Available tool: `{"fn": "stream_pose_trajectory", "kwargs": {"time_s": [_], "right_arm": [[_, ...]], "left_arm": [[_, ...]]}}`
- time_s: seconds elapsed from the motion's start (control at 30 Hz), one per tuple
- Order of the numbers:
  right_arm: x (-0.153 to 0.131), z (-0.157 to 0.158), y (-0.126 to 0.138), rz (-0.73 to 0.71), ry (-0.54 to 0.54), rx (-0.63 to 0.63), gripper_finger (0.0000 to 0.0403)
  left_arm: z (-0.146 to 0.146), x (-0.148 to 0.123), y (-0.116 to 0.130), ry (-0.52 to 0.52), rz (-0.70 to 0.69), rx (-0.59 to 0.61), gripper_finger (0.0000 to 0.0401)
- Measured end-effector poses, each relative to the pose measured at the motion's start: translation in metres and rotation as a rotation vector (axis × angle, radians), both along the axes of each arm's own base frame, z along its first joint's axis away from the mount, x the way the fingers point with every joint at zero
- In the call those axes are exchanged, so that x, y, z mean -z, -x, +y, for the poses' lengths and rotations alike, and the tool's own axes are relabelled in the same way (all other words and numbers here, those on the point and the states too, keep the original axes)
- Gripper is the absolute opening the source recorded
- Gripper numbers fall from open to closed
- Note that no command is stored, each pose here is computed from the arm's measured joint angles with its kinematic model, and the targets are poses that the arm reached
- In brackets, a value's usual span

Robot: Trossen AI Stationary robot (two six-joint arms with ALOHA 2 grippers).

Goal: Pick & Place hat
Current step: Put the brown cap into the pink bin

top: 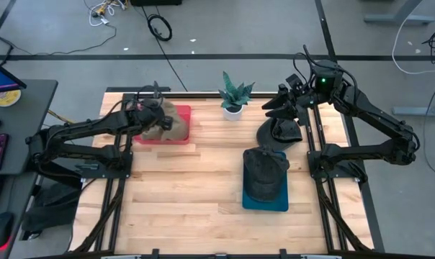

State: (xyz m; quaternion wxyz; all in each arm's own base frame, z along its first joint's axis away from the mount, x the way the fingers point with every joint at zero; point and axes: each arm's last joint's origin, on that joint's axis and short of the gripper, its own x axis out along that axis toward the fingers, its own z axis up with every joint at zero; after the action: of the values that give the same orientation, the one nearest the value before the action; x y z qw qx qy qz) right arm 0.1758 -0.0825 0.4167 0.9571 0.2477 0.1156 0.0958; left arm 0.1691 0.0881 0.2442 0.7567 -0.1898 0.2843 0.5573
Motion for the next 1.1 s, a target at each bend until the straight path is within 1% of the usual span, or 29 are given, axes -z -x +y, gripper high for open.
{"fn": "stream_pose_trajectory", "kwargs": {"time_s": [0.2,0.4,0.53,0.73,0.8,0.97,1.1], "right_arm": [[0.0,0.0,0.0,0.0,-0.002,0.001,0.021],[0.0,0.0,0.0,0.002,0.002,0.017,0.021],[0.0,-0.001,0.0,0.003,0.004,0.027,0.021],[0.0,-0.001,0.0,0.004,0.002,0.028,0.021],[0.0,-0.001,0.0,0.004,0.001,0.028,0.021],[0.0,-0.001,0.0,0.005,-0.002,0.028,0.021],[0.0,-0.001,0.0,0.008,-0.014,0.03,0.021]], "left_arm": [[-0.001,0.004,0.008,-0.026,0.109,-0.057,0.0023],[0.004,0.005,0.011,-0.027,0.132,-0.091,0.0023],[0.008,0.01,0.009,-0.007,0.159,-0.102,0.0023],[0.016,0.028,0.0,0.041,0.246,-0.109,0.0023],[0.02,0.035,-0.003,0.073,0.271,-0.111,0.0023],[0.029,0.05,-0.007,0.182,0.266,-0.153,0.0023],[0.036,0.06,-0.008,0.248,0.255,-0.182,0.0026]]}}
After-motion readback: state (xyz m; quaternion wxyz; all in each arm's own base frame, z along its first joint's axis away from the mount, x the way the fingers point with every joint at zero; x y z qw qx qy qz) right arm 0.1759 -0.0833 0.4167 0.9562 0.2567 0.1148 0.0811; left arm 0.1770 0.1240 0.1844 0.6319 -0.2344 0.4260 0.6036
